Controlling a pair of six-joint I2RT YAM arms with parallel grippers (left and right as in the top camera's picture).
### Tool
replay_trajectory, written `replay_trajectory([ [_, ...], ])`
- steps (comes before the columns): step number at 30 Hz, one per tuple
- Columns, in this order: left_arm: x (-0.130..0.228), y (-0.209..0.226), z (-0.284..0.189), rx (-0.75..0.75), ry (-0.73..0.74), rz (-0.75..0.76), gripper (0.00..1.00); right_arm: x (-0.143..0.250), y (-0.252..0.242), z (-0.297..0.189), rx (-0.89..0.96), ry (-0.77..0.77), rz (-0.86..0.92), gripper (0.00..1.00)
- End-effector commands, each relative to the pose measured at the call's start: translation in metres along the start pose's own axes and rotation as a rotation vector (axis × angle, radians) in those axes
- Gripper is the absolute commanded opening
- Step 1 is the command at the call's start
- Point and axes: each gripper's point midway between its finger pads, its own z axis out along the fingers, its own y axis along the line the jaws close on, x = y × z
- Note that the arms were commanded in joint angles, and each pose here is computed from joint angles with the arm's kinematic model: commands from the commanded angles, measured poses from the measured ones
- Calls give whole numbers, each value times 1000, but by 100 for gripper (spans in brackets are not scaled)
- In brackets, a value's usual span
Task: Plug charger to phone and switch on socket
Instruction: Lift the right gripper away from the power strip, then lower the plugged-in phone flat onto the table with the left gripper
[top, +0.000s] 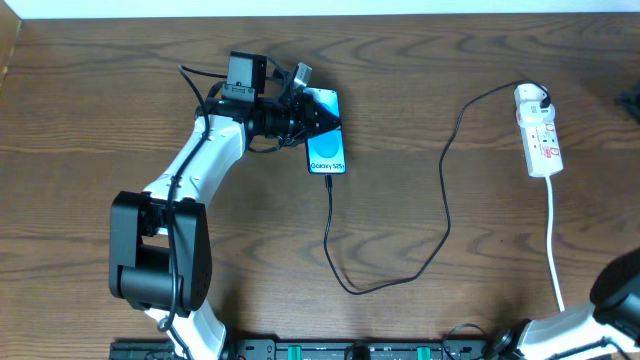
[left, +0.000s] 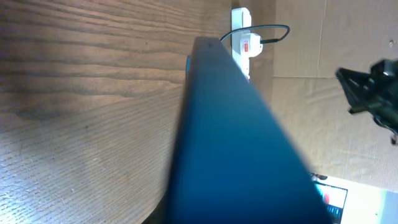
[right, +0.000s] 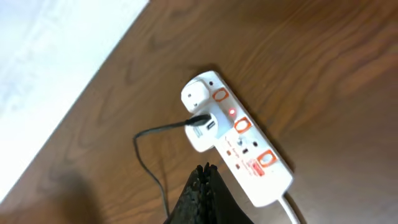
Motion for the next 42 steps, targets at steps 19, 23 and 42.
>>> replay_trajectory([
  [19,-7,17,9,-97,-31,19,7,71,102,-16,-100,126,-296,1],
  [23,-3,36,23,-118,0,-7,7,85,114,-13,-112,163,-329,1],
  [42,2,100,58,-160,47,-76,7,139,159,-1,-130,262,-495,1],
])
